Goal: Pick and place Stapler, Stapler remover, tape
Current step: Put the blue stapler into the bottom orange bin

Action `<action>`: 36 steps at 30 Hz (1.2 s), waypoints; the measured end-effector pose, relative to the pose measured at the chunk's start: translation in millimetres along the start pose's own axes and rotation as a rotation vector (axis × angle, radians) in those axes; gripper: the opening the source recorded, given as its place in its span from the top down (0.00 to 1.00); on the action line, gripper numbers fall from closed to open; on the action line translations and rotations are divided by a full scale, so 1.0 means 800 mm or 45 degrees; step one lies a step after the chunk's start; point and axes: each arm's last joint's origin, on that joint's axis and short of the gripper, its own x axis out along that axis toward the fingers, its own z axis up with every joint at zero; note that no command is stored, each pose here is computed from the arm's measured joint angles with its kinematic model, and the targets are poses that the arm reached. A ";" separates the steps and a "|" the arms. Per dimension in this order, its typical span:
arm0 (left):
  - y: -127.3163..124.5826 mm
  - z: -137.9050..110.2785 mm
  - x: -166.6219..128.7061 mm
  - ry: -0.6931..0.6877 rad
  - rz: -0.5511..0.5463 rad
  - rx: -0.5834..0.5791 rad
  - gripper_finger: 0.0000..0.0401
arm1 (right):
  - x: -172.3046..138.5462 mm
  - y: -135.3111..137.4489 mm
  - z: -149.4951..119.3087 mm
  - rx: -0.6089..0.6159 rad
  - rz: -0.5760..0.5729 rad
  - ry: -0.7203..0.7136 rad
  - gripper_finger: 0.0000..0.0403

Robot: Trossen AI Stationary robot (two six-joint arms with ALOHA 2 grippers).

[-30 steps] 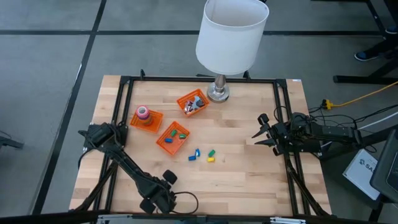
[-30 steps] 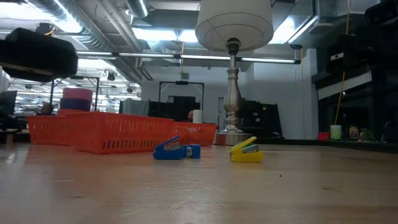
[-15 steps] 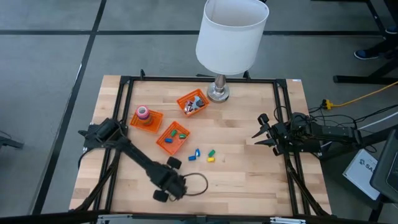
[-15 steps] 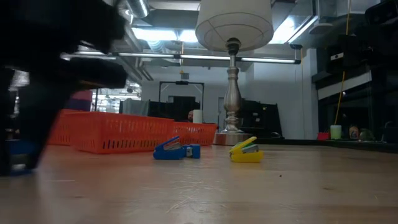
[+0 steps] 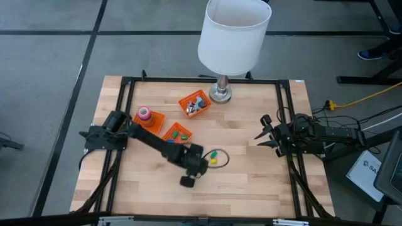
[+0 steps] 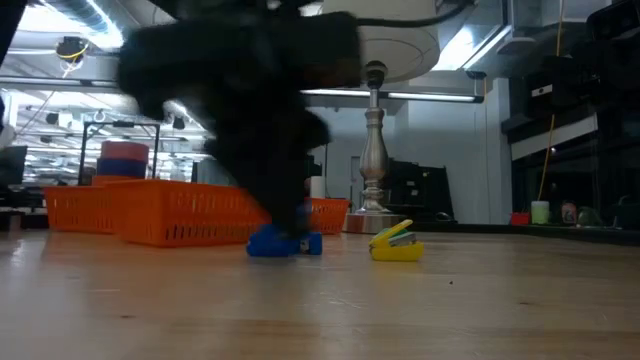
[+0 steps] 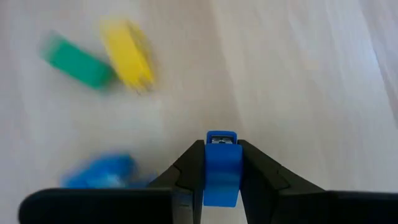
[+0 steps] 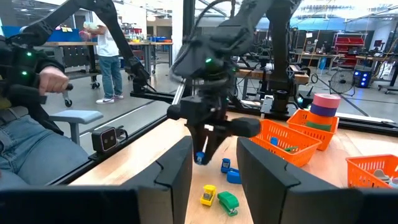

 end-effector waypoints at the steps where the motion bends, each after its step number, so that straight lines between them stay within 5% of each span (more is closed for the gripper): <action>1: 0.008 0.006 0.001 -0.051 0.004 -0.012 0.83 | 0.000 0.000 0.000 0.000 0.001 0.000 0.68; 16: 0.097 0.061 -0.011 -0.639 0.080 -0.200 0.83 | 0.000 0.000 0.000 0.000 0.000 0.000 0.68; 36: 0.142 0.080 -0.034 -0.670 0.364 -0.233 0.83 | 0.000 0.000 0.000 0.000 0.000 0.000 0.68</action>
